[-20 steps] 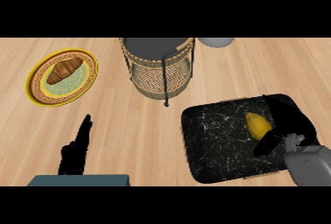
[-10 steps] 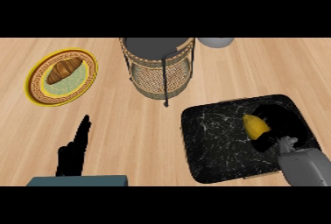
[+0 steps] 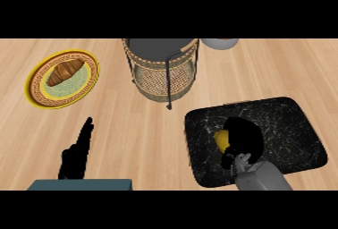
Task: Pick the lemon from the tray and place it in the tiered basket
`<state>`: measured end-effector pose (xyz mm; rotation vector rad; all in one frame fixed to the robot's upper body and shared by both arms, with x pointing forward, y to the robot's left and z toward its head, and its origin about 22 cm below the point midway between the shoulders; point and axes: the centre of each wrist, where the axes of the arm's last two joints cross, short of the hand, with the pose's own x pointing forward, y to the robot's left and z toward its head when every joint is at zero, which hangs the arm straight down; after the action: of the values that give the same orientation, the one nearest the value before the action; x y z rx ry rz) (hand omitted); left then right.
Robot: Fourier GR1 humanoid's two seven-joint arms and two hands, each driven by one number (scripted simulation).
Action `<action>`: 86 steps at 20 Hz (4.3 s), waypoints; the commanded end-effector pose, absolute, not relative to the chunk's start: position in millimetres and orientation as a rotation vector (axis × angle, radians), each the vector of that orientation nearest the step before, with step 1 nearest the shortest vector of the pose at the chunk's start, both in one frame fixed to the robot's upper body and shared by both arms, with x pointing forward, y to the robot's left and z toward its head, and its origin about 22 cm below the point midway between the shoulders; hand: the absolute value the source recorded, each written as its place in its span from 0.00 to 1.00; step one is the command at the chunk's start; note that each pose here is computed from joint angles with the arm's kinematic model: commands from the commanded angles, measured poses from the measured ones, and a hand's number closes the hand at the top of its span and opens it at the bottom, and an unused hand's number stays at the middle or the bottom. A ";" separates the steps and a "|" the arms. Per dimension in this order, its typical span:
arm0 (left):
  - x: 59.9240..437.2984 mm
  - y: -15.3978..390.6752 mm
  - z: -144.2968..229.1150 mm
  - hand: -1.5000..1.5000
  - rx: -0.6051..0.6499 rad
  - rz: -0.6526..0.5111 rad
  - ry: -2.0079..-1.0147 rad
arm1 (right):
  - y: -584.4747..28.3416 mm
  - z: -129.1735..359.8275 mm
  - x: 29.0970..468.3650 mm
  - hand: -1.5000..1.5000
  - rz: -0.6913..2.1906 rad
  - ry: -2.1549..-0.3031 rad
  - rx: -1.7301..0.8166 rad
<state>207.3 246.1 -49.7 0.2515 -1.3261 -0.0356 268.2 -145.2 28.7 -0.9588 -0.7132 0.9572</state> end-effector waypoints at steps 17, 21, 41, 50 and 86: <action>211.6 258.0 -50.7 0.50 0.247 -0.009 -1.287 | -59.1 188.7 196.1 1.00 0.308 -1.315 -1.101; 208.7 250.4 -56.9 0.50 0.239 -0.014 -1.297 | -60.2 218.7 183.7 1.00 0.344 -1.360 -1.229; 211.0 237.8 -54.2 0.50 0.243 -0.038 -1.303 | -44.5 300.3 302.9 1.00 0.273 -1.283 -1.230; 199.9 230.6 -66.4 0.50 0.227 -0.061 -1.306 | -32.1 269.3 366.4 1.00 0.400 -1.267 -1.180; 193.4 267.9 -59.4 0.50 0.294 -0.002 -1.270 | -103.0 231.2 409.3 0.00 -0.517 -1.503 -0.945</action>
<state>204.4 249.6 -52.1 0.2549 -1.3177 -0.0136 414.0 -80.4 222.5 -0.9223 -1.5519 -0.3194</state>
